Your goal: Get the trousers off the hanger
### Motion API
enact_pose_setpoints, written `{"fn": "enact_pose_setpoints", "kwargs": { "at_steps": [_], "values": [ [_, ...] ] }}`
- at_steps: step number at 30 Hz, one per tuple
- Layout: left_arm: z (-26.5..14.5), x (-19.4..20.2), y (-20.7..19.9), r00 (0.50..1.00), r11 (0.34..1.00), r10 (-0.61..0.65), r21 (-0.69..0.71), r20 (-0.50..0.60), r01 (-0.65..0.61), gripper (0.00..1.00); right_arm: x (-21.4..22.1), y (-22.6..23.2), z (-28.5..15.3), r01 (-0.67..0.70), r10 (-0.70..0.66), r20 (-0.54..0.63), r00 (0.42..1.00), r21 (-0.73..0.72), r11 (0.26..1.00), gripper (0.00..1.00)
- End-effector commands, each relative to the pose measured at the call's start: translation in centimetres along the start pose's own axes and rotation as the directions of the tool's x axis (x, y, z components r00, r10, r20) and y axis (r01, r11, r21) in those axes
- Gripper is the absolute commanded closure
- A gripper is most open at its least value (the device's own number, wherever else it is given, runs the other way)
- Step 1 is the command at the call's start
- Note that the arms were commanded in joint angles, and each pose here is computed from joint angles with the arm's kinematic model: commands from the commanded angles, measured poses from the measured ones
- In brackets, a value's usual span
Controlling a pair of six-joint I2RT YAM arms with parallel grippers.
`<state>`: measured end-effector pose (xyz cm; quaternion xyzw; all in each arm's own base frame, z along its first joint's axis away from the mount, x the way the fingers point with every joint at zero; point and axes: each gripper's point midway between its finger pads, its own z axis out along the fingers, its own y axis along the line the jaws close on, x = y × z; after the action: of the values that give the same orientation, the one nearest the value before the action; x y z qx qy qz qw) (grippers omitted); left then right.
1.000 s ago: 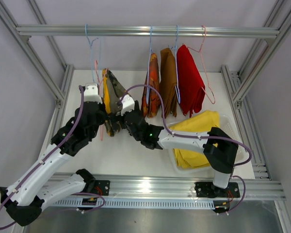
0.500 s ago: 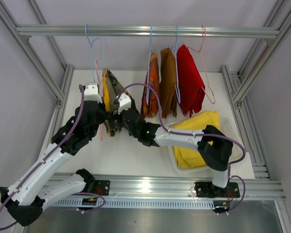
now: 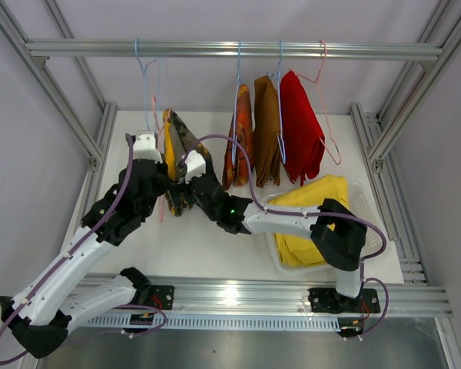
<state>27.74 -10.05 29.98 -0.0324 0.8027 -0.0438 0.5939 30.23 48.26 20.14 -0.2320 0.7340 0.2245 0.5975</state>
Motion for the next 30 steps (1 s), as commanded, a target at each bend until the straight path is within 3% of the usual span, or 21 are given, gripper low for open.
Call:
{"fn": "enact_pose_setpoints", "kwargs": {
  "at_steps": [1, 12, 21, 30],
  "values": [
    [-0.7, -4.5, -0.8, 0.986, 0.994, -0.101, 0.048, 0.133, 0.095, 1.0, -1.0, -0.6, 0.7, -0.003, 0.002, 0.04, 0.999, 0.032, 0.999, 0.01],
    [-0.7, -4.5, -1.0, 0.986, 0.994, -0.103, 0.058, 0.128, 0.096, 1.0, -1.5, -2.4, 1.7, 0.013, -0.019, 0.052, 0.998, 0.098, 0.995, 0.0],
    [-0.5, -4.3, -1.0, 0.987, 0.994, -0.102, 0.052, 0.121, 0.096, 0.99, -2.6, -2.5, 3.1, 0.013, -0.034, 0.127, 0.991, 0.16, 0.987, 0.01],
    [-0.4, -4.1, -1.1, 0.988, 0.994, -0.104, 0.054, 0.112, 0.099, 1.0, -2.8, -1.4, 2.7, 0.1, -0.155, 0.197, 0.968, 0.261, 0.96, 0.0]
  ]
}}
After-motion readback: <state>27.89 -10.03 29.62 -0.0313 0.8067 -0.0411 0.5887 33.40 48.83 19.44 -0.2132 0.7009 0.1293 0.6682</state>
